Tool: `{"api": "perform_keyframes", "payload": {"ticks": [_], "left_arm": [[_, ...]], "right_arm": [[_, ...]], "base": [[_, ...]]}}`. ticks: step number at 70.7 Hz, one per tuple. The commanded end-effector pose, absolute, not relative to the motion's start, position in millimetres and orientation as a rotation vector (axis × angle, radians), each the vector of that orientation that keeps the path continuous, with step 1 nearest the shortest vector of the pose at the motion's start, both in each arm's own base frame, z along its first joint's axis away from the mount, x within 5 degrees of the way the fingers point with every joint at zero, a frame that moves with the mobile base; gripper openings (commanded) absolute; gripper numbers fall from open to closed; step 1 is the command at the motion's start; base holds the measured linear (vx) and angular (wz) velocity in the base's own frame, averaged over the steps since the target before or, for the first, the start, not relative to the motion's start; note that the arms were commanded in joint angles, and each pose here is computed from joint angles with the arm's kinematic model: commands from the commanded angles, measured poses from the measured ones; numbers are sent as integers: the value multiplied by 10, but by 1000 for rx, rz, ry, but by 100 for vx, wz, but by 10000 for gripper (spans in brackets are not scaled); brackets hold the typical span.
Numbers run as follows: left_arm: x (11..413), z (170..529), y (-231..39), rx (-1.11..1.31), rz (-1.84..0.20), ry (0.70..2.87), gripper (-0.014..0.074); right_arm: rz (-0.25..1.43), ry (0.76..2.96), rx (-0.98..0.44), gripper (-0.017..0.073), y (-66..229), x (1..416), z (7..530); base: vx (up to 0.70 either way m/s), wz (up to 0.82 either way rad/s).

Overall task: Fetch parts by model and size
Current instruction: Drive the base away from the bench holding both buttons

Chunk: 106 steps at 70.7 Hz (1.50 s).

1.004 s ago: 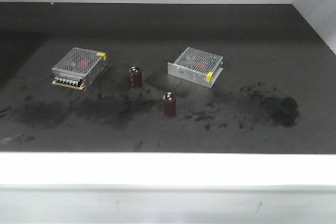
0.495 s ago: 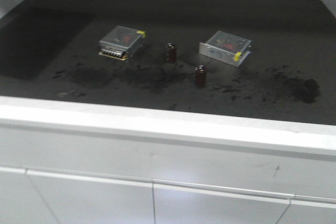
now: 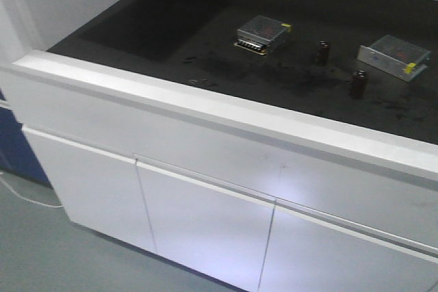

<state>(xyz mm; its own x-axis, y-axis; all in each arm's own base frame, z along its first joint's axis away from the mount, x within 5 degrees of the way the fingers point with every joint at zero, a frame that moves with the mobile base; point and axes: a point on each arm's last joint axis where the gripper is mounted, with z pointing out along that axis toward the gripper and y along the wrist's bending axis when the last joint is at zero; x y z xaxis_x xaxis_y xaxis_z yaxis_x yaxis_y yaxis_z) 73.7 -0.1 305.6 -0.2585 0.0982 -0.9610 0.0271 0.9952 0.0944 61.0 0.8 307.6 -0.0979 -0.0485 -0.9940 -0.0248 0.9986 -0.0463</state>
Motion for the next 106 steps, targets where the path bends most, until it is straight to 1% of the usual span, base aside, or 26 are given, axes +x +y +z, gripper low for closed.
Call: {"api": "perform_keyframes", "payload": {"ticks": [1, 54, 106], "left_arm": [[754, 3201, -8, 93, 62, 1739, -4], [753, 3198, -7, 91, 63, 1742, -4], [753, 3198, -7, 91, 63, 1742, -4]], "right_arm": [[-31, 1564, -54, -8, 5, 608, 3236], [-30, 1563, -53, -8, 5, 608, 3237], [-30, 1563, -53, -8, 5, 608, 3237]], "base": [[-15, 57], [-9, 77], [15, 51]]}}
